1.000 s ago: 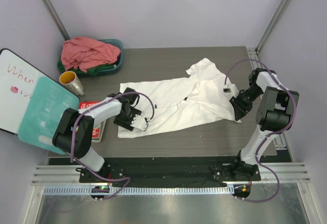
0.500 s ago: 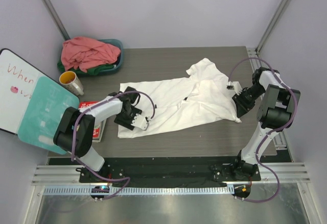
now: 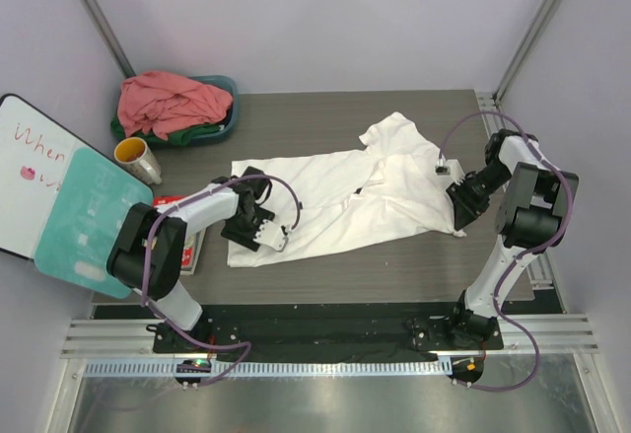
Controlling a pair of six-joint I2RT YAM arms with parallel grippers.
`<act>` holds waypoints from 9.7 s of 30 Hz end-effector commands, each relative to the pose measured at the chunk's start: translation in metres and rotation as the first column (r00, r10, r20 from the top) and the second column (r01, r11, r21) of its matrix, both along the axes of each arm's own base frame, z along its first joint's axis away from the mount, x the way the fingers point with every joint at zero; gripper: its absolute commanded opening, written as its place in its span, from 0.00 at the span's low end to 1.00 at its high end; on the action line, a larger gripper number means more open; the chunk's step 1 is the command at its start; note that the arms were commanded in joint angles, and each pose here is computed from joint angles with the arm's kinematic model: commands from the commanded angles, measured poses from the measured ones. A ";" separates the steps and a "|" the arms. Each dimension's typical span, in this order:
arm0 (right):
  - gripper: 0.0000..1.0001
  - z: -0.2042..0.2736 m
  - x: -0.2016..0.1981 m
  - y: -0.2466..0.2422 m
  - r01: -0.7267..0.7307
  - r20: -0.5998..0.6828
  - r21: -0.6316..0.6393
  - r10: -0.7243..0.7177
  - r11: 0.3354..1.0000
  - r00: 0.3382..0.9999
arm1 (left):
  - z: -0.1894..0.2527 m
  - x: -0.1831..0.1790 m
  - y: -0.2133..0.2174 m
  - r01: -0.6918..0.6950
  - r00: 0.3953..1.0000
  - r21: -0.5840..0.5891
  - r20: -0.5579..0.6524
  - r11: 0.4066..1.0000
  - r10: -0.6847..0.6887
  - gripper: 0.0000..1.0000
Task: Fold and stack the t-shirts
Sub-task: Fold the tshirt
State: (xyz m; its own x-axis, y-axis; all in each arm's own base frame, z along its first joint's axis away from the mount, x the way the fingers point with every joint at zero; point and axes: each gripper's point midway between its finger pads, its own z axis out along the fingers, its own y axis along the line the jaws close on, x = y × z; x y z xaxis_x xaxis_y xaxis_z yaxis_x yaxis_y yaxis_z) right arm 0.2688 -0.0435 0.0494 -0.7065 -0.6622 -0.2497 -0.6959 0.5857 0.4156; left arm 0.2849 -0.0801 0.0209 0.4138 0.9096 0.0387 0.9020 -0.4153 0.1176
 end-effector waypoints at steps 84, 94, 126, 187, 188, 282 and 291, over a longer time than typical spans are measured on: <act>0.01 0.056 0.222 0.013 0.144 0.514 0.048 -0.148 0.988 0.845 | 0.069 0.175 0.033 -0.248 0.822 -0.096 0.506 0.964 0.262 0.00; 0.01 0.066 0.277 0.061 0.165 0.635 0.139 -0.215 0.977 0.742 | 0.089 0.224 0.016 -0.223 0.773 -0.215 0.555 0.951 0.307 0.00; 0.01 -0.021 0.315 0.078 0.218 0.665 -0.020 -0.150 0.976 0.731 | -0.023 0.217 0.045 -0.261 0.874 0.050 0.437 0.964 0.214 0.00; 0.45 0.015 0.124 0.220 -0.655 0.471 -0.267 0.689 0.707 0.551 | 0.028 0.080 0.034 -0.388 0.834 -0.132 0.370 0.912 0.409 0.00; 0.45 0.013 0.126 0.220 -0.649 0.475 -0.267 0.683 0.712 0.554 | 0.027 0.079 0.034 -0.389 0.834 -0.134 0.369 0.912 0.410 0.00; 0.50 0.027 0.400 0.082 0.612 0.637 0.322 -0.643 0.722 0.424 | 0.048 0.226 0.026 -0.452 0.786 -0.413 0.233 0.790 0.572 1.00; 0.52 0.028 0.422 0.074 0.594 0.614 0.418 -0.696 0.687 0.373 | 0.034 0.230 0.041 -0.387 0.828 -0.303 0.301 0.871 0.473 1.00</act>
State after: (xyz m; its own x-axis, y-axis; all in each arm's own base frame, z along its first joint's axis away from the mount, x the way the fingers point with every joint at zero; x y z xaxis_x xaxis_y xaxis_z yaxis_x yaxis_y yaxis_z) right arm 0.6648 0.0235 0.0435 -0.5870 -0.0735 -0.8062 -0.1901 0.9805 0.0491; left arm 0.5105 -0.0468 0.0540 -0.0831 0.9816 -0.1719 0.8545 0.1589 0.4945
